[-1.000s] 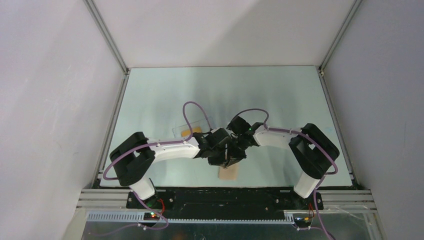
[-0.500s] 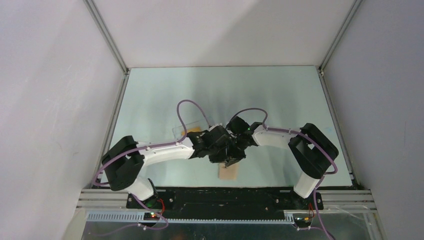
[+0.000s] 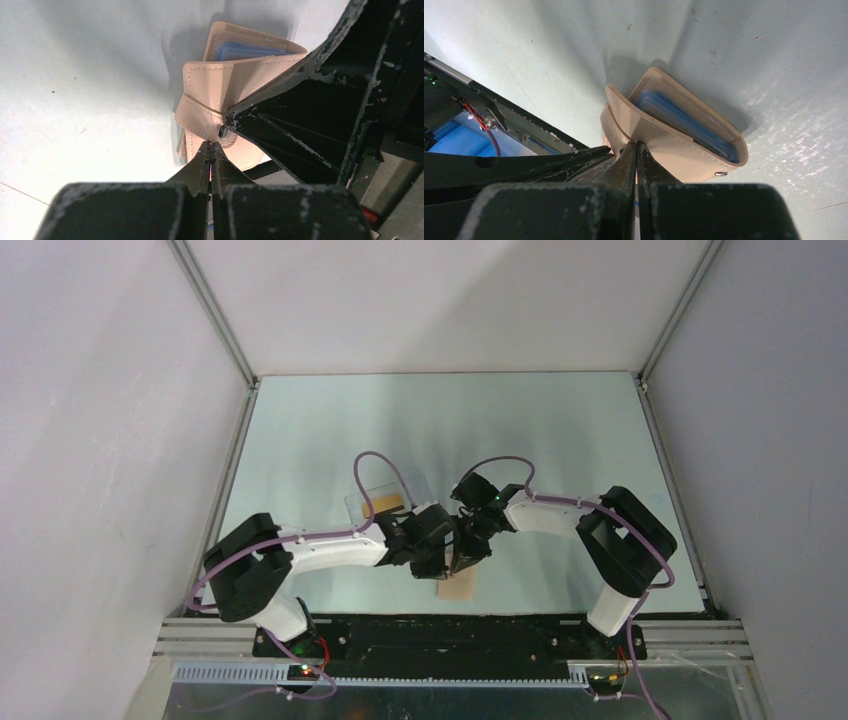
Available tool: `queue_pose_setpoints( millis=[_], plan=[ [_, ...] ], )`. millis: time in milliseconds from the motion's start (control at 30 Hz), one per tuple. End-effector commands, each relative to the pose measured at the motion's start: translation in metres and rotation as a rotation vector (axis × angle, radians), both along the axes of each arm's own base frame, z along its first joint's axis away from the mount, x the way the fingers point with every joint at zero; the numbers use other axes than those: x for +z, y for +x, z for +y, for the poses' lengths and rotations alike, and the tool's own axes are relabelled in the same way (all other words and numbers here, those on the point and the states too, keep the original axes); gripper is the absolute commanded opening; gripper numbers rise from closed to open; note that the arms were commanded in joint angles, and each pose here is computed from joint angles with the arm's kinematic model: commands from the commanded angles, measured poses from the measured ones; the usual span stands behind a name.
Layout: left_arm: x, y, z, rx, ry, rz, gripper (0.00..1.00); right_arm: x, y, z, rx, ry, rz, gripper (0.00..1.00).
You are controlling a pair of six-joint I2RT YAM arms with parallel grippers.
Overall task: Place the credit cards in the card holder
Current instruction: Close the card holder at the center of the board.
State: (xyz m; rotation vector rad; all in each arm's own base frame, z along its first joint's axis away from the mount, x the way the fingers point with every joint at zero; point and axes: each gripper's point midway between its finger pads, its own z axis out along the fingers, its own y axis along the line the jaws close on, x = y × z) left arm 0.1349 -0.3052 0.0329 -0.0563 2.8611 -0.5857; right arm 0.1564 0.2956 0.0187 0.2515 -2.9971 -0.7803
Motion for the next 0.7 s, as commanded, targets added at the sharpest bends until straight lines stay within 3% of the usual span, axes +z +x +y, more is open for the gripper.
queue_pose_setpoints(
  millis=[0,667],
  plan=[
    [0.003,0.005,-0.008,-0.003,0.000,-0.032,0.00,-0.059,-0.022,-0.032,0.045,-0.208,0.008,0.00],
    [0.021,0.019,-0.016,0.004,-0.026,-0.114,0.00,-0.063,-0.024,-0.032,0.047,-0.206,0.028,0.00]
  ],
)
